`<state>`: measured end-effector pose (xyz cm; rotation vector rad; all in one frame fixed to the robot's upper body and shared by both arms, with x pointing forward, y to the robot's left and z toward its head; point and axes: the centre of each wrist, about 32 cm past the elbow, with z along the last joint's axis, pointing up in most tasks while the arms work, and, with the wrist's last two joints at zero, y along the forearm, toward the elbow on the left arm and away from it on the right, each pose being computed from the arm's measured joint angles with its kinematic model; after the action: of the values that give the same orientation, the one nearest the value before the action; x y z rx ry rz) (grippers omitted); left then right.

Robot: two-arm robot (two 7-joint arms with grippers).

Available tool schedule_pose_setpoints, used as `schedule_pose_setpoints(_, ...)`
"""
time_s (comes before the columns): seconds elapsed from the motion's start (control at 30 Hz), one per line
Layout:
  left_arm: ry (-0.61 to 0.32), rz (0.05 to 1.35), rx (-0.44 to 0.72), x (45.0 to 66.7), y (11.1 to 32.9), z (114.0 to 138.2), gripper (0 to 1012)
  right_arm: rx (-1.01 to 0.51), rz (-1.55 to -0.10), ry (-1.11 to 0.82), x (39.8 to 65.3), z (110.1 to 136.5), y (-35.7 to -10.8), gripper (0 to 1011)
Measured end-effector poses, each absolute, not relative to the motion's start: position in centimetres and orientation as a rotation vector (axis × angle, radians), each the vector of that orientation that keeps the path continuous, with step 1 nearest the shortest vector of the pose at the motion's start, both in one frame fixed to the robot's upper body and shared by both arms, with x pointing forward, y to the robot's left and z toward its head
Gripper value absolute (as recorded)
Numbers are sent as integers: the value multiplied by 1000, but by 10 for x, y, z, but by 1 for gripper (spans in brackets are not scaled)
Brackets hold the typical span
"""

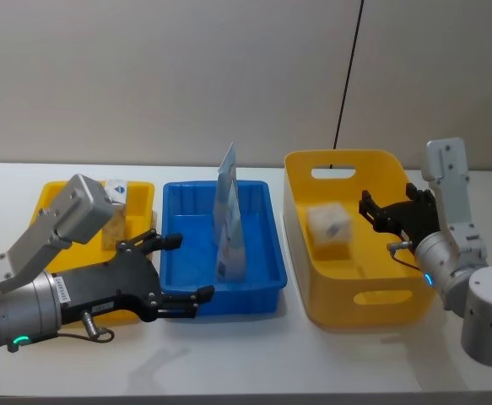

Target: Bimanual collaborative sorting of washing and personal care products

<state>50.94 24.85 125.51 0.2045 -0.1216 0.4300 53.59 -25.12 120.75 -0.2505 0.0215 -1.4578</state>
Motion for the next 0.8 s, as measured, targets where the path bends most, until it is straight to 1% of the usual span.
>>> schedule_pose_setpoints(0.03,-122,430,204,509,249,1255,1001,-251,-1458,22,536,1207,-251,806)
schedule_pose_setpoints(0.07,-122,430,204,509,249,1255,1001,-251,-1458,22,536,1208,-251,870)
schedule_pose_setpoints(0.1,-122,430,204,509,249,1255,1001,-251,-1458,22,536,1208,-251,884)
schedule_pose_setpoints(0.17,-122,430,205,509,249,1255,1002,-251,-1458,23,536,1208,-251,951)
schedule_pose_setpoints(0.27,-122,430,204,509,249,1255,1001,-251,-1458,24,536,1208,-251,1003)
schedule_pose_setpoints(0.57,-122,430,205,509,249,1255,1001,-250,-1445,25,534,1208,-251,1003)
schedule_pose_setpoints(0.8,-122,430,204,509,249,1255,1002,-249,-1382,29,524,1211,-248,1004)
